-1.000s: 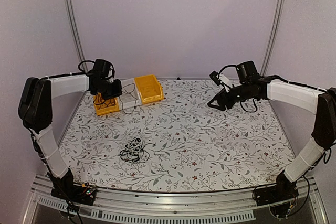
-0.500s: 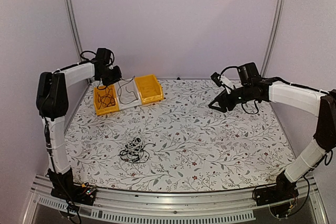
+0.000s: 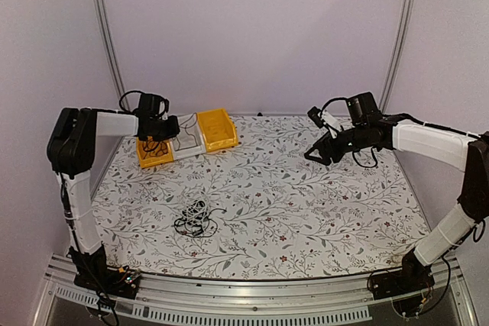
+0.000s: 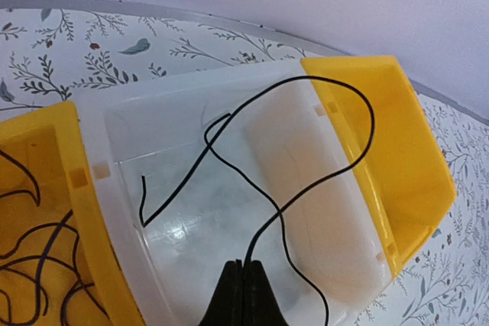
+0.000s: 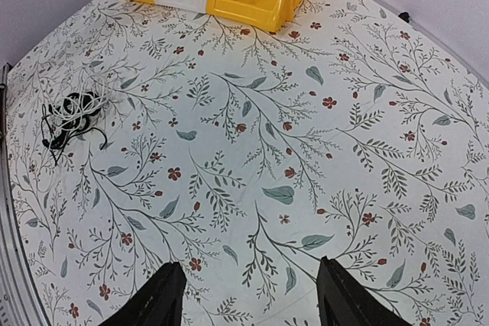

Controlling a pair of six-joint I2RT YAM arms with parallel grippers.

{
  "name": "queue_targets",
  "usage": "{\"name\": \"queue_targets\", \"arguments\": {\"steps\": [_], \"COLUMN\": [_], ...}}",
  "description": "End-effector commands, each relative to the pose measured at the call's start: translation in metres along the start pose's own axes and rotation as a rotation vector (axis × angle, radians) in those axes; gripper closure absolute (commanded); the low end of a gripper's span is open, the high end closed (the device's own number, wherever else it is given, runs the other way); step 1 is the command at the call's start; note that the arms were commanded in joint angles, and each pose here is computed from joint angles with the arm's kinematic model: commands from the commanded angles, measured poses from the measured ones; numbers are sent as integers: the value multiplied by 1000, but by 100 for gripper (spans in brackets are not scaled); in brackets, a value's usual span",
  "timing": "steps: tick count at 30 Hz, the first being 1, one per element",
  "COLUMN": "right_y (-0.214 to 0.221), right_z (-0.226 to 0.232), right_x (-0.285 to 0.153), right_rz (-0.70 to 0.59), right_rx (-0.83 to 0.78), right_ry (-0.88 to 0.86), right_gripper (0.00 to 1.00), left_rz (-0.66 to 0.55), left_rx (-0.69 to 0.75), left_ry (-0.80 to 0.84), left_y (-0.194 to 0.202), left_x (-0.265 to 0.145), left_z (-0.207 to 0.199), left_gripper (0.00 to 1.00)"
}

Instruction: Untangle the cables

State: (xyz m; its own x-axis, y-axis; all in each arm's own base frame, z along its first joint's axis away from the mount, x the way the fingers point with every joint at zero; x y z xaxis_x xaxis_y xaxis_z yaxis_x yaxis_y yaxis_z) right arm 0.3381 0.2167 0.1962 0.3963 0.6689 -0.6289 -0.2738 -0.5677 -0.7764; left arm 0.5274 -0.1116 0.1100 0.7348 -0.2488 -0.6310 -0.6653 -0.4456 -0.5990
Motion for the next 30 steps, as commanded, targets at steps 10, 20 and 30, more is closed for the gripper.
{"name": "queue_targets", "arguments": {"steps": [10, 20, 30], "right_y": [-7, -7, 0], "right_z": [-4, -5, 2], "right_x": [-2, 0, -5], "right_rz": [-23, -20, -16], "right_rx": [-16, -13, -12], "right_ry": [9, 4, 1], "right_gripper": [37, 37, 37], "left_rz": [84, 200, 179], "left_rx": [74, -78, -121], "left_ry": [-195, -400, -398], "left_y": [25, 47, 14], "left_x": [-41, -32, -29], "left_z": [-18, 0, -23], "left_gripper": [100, 100, 100]}}
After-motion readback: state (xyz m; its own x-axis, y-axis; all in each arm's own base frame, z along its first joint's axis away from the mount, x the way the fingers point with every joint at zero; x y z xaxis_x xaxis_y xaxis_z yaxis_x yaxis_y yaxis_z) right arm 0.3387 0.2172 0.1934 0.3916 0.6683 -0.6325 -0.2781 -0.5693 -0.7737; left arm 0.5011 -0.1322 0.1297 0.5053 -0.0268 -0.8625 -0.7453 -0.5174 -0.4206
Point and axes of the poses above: each gripper's point midway between its finger pads, its own x axis out along the fingers, its own z axis along the line the jaws close on, y = z × x, the point moved 4 cm from there along -x, back along the fingers, and after that the axes turned 12 degrees about -x, right-handed, at the moved point
